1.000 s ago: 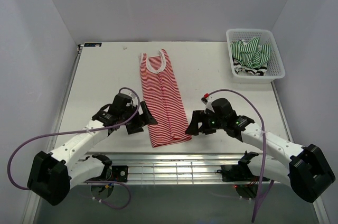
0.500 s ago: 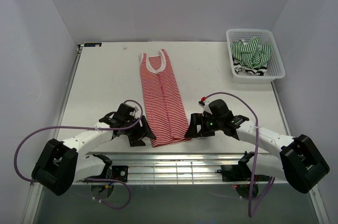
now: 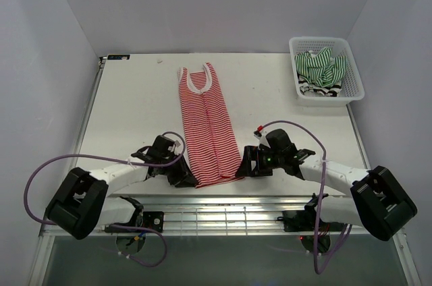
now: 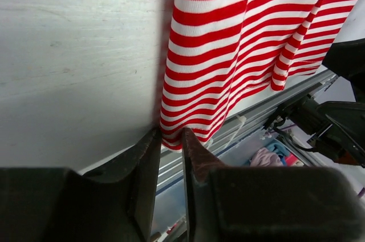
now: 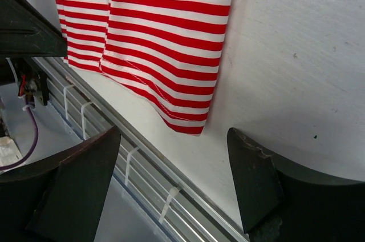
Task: Fold and stack the tank tops
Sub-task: Fold the tank top
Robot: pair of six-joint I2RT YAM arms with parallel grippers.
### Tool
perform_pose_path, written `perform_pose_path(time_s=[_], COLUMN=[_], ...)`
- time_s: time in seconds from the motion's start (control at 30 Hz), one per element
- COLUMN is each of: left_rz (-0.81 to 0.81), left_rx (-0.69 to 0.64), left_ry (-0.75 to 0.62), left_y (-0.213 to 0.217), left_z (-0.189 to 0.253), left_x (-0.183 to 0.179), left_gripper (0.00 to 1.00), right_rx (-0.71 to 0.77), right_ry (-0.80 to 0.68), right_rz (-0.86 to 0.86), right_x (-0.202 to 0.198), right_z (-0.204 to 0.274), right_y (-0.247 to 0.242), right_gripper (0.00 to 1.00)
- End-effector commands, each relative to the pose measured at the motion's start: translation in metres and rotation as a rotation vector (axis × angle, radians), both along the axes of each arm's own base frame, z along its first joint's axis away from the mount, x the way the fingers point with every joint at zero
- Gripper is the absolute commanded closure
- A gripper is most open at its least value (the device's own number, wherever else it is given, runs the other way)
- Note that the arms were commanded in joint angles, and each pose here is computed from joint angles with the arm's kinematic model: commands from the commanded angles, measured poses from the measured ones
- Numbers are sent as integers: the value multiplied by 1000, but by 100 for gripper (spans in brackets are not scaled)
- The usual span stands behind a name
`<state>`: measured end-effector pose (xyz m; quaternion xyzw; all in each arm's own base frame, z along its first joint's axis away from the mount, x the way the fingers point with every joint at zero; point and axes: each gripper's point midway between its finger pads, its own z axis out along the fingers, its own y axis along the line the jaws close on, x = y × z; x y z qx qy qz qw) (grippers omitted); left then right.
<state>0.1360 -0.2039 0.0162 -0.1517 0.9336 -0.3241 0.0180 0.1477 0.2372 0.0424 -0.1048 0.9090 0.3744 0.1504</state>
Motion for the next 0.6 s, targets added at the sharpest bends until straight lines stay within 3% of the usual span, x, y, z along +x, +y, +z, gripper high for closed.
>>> perform_pose_path(time_s=[0.0, 0.1, 0.2, 0.33, 0.4, 0.57], left_rz=[13, 17, 26, 19, 12, 25], left_rx=[91, 109, 140, 134, 114, 61], left_ry=[19, 27, 41, 45, 33, -12], left_y=[13, 15, 19, 16, 13, 6], left_z=[-23, -26, -31, -30, -25, -8], left_x=[-5, -4, -5, -3, -1, 5], left_gripper=[69, 80, 100, 100, 100, 100], right_rx=[-37, -60, -84, -102, -104, -78], right_ry=[22, 45, 65, 53, 41, 11], right_rz=[-30, -49, -72, -85, -78, -59], right_x=[1, 0, 1, 6, 9, 14], right_z=[-11, -19, -25, -28, -27, -18], right_y=[-5, -7, -10, -11, -10, -4], right_gripper=[20, 28, 51, 71, 88, 92])
